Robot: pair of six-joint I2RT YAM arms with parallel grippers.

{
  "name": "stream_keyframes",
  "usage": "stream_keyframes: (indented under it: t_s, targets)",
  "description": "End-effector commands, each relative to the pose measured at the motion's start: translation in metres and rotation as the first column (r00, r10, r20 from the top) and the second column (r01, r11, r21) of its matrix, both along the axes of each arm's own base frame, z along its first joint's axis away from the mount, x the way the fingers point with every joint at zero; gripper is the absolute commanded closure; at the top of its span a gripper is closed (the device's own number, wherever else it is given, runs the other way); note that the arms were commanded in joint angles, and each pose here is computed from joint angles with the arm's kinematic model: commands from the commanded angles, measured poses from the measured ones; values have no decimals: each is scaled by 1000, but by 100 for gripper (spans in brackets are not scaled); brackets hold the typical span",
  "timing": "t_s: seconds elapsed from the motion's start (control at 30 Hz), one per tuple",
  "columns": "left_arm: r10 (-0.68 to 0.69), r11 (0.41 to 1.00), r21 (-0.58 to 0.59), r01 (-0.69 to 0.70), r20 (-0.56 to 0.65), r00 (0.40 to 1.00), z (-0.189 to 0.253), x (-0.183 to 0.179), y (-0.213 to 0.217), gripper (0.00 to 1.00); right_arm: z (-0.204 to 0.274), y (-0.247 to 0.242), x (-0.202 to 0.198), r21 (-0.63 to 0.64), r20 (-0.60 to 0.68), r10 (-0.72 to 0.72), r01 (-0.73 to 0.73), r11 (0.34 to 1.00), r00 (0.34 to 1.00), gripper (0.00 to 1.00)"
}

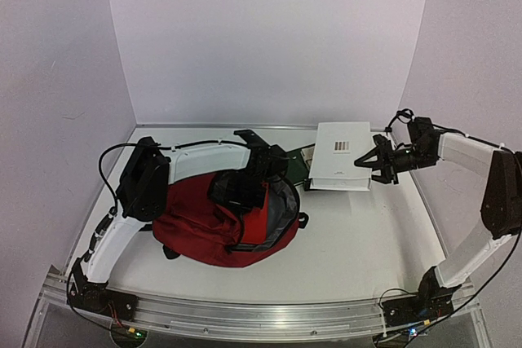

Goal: Pack the student bag
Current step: Place the book in the student bag.

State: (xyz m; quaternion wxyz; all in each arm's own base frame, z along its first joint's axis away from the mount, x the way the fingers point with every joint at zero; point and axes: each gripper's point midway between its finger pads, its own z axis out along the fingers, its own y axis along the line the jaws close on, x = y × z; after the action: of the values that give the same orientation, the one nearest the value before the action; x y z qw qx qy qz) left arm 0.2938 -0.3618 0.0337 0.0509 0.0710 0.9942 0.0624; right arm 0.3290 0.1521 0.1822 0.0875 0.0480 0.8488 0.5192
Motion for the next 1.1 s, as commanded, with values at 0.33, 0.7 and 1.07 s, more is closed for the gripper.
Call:
stream_keyframes:
  t_s: [0.33, 0.7, 1.07]
  targets:
    - [112, 928, -367, -61, 121, 986, 131, 24, -11, 100, 22, 89, 3, 115, 162, 41, -60, 992, 986, 100]
    - [167, 859, -509, -60, 166, 972, 169, 42, -16, 100, -28, 156, -6, 140, 155, 38, -60, 988, 987, 100]
    - [166, 841, -538, -61, 149, 975, 171, 42, -14, 100, -86, 218, -57, 171, -27, 214, -206, 963, 976, 100]
